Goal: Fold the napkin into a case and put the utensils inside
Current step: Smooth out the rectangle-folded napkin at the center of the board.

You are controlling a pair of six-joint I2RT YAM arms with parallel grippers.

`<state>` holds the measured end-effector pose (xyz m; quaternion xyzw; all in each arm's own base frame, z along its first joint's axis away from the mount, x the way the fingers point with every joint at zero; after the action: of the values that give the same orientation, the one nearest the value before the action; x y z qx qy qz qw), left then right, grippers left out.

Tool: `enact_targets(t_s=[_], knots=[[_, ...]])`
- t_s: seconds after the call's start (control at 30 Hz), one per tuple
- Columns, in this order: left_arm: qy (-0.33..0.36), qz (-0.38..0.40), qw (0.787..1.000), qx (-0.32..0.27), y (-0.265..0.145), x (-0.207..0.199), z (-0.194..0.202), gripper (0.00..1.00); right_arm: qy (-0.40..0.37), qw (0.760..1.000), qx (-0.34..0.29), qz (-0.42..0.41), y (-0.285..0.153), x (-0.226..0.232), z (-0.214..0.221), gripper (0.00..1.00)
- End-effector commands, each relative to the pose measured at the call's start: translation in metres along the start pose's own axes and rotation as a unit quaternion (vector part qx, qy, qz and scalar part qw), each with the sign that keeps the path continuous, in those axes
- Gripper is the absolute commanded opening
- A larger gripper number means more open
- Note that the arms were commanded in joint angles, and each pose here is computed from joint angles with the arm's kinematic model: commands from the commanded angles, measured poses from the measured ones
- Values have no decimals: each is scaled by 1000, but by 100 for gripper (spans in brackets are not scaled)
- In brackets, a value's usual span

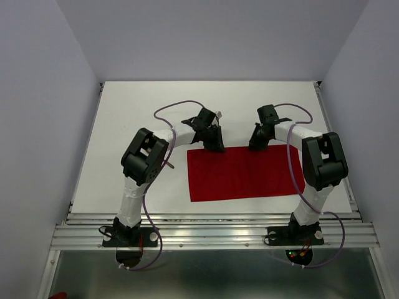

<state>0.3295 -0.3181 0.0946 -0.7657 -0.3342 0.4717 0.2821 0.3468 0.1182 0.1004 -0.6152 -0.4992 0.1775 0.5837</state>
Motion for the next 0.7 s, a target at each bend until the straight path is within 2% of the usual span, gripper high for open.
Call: enact_targets(t_s=[0.0, 0.3, 0.67], knots=[[12, 5, 1000, -29, -6, -8, -14, 24, 1, 999, -38, -11, 0, 11, -17, 13], [17, -15, 1000, -9, -2, 5, 3, 22, 20, 998, -64, 10, -13, -16, -34, 12], [35, -50, 998, -12, -5, 11, -1, 22, 81, 990, -94, 59, -27, -94, -73, 12]])
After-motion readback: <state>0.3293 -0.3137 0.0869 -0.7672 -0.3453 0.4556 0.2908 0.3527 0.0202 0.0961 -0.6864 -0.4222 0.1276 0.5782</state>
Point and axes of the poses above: each gripper's point midway between its finger pads, its own y axis out along the fingers, its own x axis along the line the jaws close on, z = x × y, the point moved 8 cm from there along -y, back along the fingers, and after that the axes turned 7 degrees about y, right-handed, at the moved point
